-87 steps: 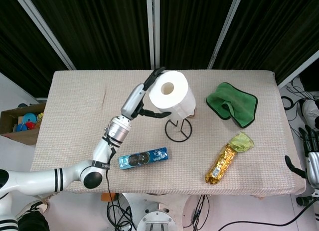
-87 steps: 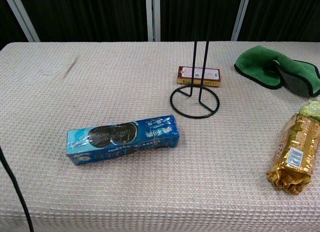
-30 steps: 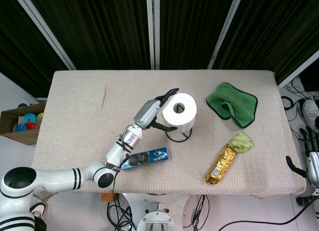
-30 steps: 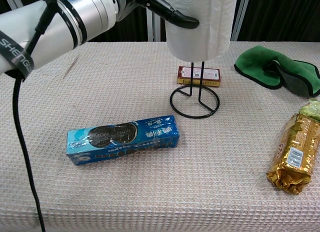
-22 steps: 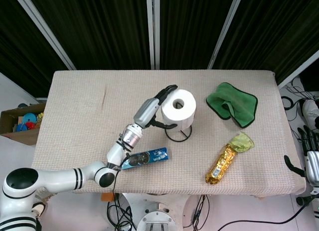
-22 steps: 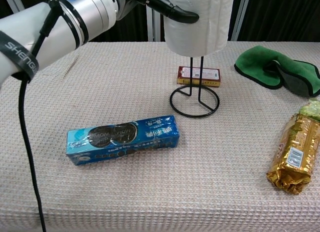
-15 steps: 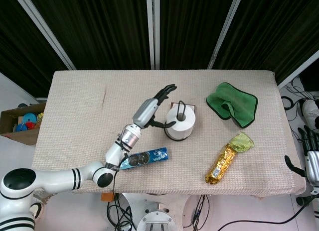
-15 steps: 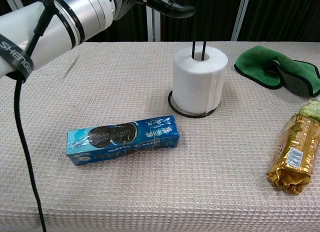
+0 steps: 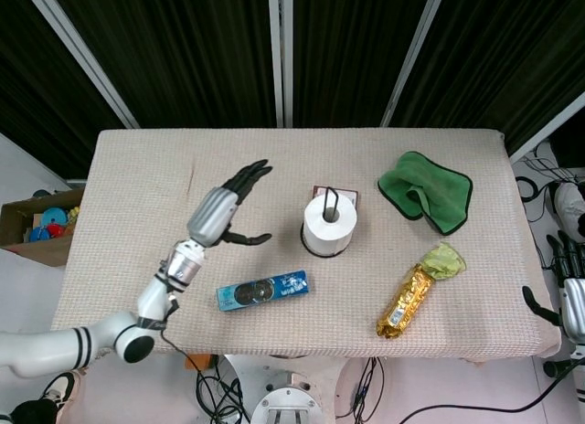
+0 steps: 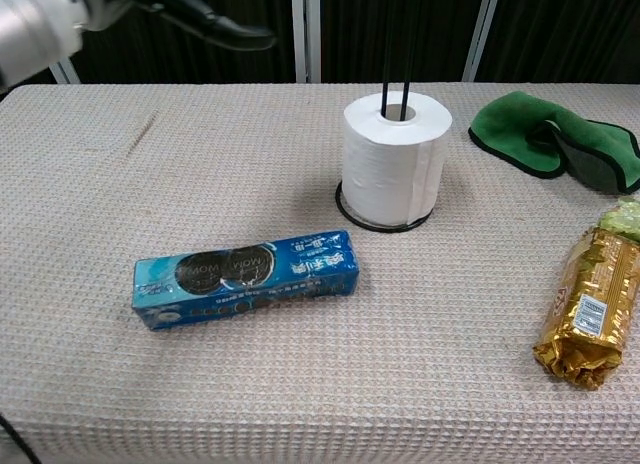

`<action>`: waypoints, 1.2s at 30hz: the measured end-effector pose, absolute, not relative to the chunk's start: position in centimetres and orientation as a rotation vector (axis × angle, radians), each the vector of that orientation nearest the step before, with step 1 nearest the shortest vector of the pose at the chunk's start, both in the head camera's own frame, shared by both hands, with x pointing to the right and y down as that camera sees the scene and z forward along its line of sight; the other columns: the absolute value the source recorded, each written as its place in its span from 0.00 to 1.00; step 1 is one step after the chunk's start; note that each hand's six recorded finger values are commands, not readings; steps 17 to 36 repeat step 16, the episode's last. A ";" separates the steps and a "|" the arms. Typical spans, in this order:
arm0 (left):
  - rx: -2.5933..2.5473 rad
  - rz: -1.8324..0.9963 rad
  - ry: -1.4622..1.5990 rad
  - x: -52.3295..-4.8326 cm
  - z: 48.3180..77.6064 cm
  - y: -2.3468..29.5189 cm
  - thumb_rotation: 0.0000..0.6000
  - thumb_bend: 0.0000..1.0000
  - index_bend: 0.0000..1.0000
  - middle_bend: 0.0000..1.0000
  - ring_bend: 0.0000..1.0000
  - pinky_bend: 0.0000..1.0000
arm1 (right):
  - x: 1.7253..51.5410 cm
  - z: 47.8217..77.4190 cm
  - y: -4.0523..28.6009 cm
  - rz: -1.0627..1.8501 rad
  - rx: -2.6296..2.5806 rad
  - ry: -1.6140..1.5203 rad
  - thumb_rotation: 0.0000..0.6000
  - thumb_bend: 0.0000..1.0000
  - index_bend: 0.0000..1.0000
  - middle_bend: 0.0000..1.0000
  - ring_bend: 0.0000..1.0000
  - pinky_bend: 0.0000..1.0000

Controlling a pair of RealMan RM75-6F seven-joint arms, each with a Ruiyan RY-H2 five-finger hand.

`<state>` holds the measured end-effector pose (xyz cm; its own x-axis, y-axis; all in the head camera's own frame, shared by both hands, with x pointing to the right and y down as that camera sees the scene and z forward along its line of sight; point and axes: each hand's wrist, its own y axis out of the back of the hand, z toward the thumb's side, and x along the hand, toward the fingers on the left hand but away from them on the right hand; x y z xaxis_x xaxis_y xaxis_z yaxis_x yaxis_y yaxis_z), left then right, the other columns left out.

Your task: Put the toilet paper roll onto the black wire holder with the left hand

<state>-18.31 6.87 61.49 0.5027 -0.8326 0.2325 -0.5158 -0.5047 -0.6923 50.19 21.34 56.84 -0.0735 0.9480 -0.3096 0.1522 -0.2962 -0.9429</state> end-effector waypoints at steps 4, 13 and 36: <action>-1.946 -0.948 0.955 -25.7 61.0 10.3 0.56 0.16 0.10 0.05 0.04 0.20 | 49.9 56.8 21.5 1.440 -1.495 -1.189 1.00 0.19 0.00 0.00 0.00 0.00; -1.562 -1.425 0.803 -40.1 58.0 20.9 0.35 0.15 0.08 0.07 0.04 0.20 | 48.6 57.5 21.8 1.497 -1.467 -1.078 1.00 0.18 0.00 0.00 0.00 0.00; -1.513 -1.447 0.825 -41.8 57.1 22.5 0.35 0.15 0.07 0.07 0.04 0.20 | 48.1 57.7 21.7 1.500 -1.467 -1.067 1.00 0.18 0.00 0.00 0.00 0.00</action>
